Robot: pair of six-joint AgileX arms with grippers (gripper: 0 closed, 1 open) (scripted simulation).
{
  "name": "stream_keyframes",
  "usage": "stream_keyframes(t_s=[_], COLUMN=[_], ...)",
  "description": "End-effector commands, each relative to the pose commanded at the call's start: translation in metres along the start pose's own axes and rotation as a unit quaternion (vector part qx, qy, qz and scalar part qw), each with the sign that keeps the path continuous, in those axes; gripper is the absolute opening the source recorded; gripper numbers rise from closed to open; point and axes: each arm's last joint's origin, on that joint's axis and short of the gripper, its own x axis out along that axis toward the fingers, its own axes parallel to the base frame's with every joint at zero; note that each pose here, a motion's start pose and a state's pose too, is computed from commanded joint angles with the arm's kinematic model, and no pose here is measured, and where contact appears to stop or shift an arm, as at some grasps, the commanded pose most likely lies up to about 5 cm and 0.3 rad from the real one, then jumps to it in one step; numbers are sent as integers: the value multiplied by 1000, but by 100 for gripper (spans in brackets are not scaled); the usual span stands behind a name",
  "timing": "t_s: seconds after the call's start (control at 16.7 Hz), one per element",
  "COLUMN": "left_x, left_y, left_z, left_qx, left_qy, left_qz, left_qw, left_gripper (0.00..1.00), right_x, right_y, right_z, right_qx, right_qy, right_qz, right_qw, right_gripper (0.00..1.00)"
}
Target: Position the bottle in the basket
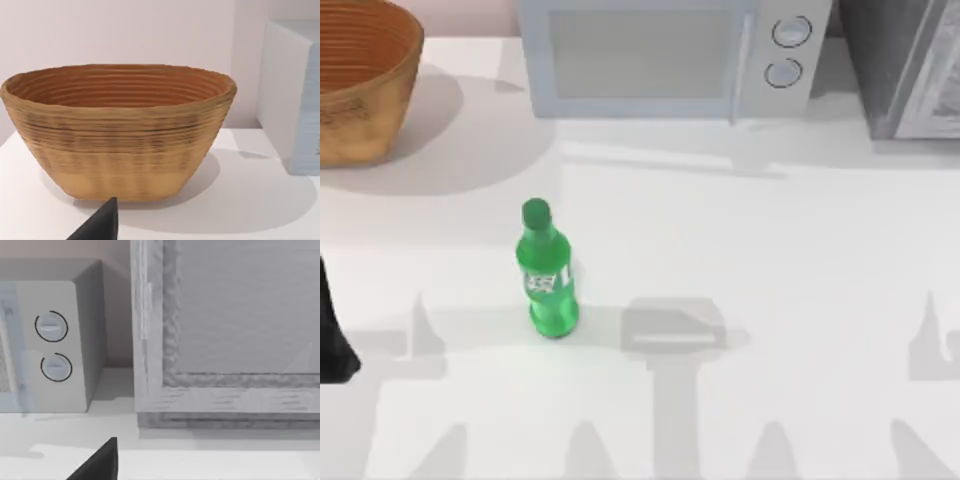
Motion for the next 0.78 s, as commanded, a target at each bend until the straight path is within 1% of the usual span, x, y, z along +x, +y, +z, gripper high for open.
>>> stream_keyframes(t_s=[0.18,0.3,0.48,0.78], left_x=[1,3,13,42], left_y=[-1,-3,-8,-19], left_z=[1,3,7,2], left_qx=[0,3,9,24], left_qy=[-1,-3,-1,26], left_qz=[-5,-25,-70,-165], left_qw=[1000,1000,998,986], left_gripper=[100,100,100,100], right_x=[0,0,0,0], right_y=[0,0,0,0], right_z=[0,0,0,0], right_qx=[0,0,0,0], right_qy=[0,0,0,0], right_qz=[0,0,0,0], right_qw=[1000,1000,1000,1000], right_gripper=[100,100,100,100])
